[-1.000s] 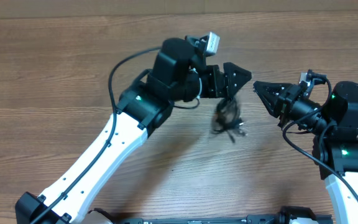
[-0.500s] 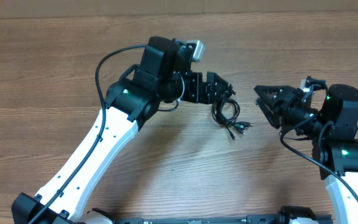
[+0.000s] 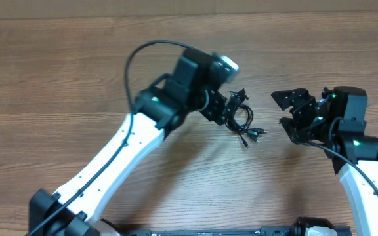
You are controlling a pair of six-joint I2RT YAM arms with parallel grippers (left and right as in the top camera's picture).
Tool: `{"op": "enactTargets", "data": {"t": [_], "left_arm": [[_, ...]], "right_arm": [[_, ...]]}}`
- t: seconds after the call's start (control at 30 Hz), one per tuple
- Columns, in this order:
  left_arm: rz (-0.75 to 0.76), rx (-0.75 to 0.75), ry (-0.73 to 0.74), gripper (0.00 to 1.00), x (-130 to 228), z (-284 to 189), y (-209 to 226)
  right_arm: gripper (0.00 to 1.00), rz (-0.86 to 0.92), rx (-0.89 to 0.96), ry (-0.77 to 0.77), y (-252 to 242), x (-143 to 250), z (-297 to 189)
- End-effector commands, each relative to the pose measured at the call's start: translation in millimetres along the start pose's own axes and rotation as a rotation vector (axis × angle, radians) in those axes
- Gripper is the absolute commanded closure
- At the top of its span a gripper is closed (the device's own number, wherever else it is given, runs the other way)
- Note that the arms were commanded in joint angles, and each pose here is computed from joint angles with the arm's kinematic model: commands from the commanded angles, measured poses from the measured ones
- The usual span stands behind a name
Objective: Untangle cables
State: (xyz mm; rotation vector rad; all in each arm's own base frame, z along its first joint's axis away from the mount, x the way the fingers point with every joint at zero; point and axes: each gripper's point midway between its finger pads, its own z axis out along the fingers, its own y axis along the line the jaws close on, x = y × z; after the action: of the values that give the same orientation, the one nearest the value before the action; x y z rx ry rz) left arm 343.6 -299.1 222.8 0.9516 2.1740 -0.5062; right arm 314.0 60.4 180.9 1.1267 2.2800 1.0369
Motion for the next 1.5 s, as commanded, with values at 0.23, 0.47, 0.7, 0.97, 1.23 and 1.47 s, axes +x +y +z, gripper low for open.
{"op": "enactTargets", "data": {"t": [0.23,0.47,0.7,0.97,1.23,1.47], "left_arm": [[0.421,-0.112,0.134,0.12,28.8,65.9,25.5],[0.448,-0.114,0.080,0.12,19.8,87.8,27.7],[0.441,-0.067,0.115,0.13,36.5,107.6,24.1],[0.437,-0.012,0.086,0.21,34.7,113.6,14.8],[0.434,0.006,0.095,0.23,43.2,129.3,14.6],[0.435,0.008,0.084,0.53,43.4,136.5,15.0]], "right_arm": [[0.16,-0.036,0.088,-0.127,-12.0,-24.0,0.2],[0.15,-0.036,0.107,-0.157,-15.0,-29.2,-0.9],[0.15,-0.036,0.113,-0.168,-16.1,-31.1,-1.3],[0.15,-0.036,0.113,-0.168,-16.1,-31.1,-1.3],[0.15,-0.036,0.113,-0.168,-16.1,-31.1,-1.3],[0.15,-0.037,0.113,-0.168,-16.0,-31.2,-1.3]]}}
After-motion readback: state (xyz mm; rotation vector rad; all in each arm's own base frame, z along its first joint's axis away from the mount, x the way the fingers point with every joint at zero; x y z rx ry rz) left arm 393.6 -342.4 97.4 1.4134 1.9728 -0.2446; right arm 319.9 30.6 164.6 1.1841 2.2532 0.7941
